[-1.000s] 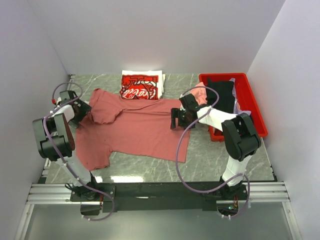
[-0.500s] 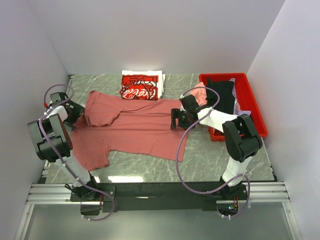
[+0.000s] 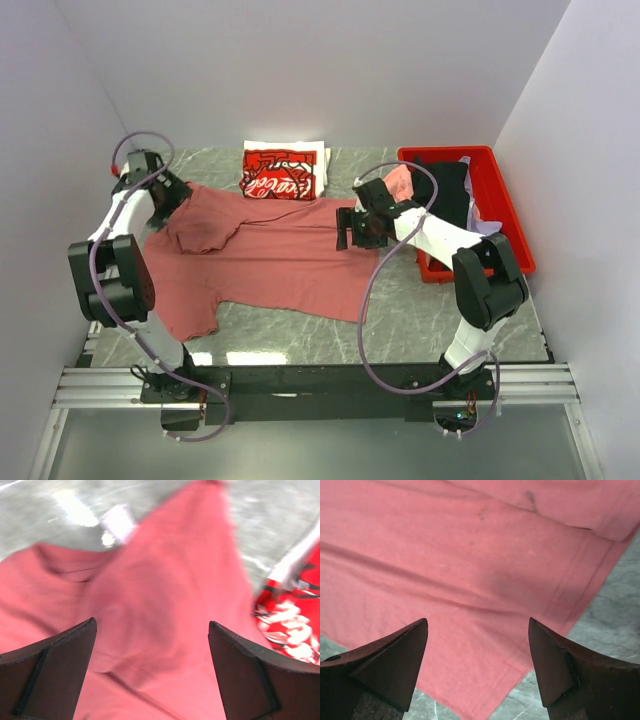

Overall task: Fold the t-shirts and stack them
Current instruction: Fold the tshirt

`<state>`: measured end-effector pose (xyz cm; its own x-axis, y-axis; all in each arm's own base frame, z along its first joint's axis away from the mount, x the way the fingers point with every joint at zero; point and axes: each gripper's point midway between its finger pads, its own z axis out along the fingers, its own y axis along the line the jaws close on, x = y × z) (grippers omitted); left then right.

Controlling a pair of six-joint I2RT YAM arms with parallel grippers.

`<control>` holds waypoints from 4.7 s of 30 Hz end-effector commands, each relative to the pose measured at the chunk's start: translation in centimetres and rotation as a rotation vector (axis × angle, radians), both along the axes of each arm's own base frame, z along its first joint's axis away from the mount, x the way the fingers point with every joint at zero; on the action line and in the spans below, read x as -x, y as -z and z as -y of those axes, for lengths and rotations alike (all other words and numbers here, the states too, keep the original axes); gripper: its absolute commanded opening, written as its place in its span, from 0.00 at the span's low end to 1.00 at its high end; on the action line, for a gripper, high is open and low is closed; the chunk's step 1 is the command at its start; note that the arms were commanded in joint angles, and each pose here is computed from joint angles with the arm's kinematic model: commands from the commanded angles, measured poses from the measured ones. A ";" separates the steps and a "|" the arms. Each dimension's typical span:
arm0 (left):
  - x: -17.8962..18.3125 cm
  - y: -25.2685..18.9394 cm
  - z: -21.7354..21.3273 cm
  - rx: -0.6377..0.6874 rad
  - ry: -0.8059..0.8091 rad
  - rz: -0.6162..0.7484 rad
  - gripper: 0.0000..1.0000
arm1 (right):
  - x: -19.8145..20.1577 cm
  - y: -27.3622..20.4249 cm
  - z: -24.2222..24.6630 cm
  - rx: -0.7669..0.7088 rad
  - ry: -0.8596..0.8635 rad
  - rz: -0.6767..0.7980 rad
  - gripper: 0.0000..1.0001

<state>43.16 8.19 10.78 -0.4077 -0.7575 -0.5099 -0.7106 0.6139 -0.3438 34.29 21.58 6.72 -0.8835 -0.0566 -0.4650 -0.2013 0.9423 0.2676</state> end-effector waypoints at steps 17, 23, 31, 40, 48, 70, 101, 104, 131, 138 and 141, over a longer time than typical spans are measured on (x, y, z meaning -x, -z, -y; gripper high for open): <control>-3.9 6.9 1.8 0.006 0.136 -0.130 0.99 | 0.2 3.6 0.5 0.055 0.015 -0.086 0.88; -5.3 8.6 1.0 -0.016 0.130 -0.165 0.99 | -0.1 4.7 2.3 0.085 0.052 -0.106 0.87; -6.0 8.5 1.1 -0.005 0.129 -0.162 0.99 | -0.7 4.8 2.6 0.084 0.053 -0.116 0.88; -2.5 0.8 -0.2 -0.077 0.008 -0.060 1.00 | -0.3 0.0 0.0 0.052 -0.037 0.001 0.87; 10.0 0.2 -0.9 -0.011 -0.264 -0.072 0.99 | 3.5 -1.8 -0.9 -0.017 -0.074 0.015 0.88; 25.1 5.5 3.4 0.105 -0.535 -0.208 0.99 | 5.6 -2.7 -1.5 -0.045 -0.112 0.035 0.88; 26.0 8.2 3.2 0.114 -0.602 -0.183 0.01 | 15.3 0.6 -4.0 0.191 -0.465 0.021 0.86; 26.2 7.0 3.0 0.126 -0.639 -0.098 0.01 | 17.5 2.1 -4.4 0.210 -0.500 -0.020 0.84; 25.5 4.5 3.2 0.155 -0.622 -0.012 0.01 | 20.0 7.7 -2.1 0.325 -0.456 -0.213 0.23; 26.4 3.5 3.5 0.190 -0.673 0.017 0.01 | 21.3 6.2 -2.4 0.257 -0.483 -0.235 0.01; 27.0 2.8 3.4 0.212 -0.729 0.047 0.01 | 22.7 5.1 -2.3 0.221 -0.530 -0.259 0.01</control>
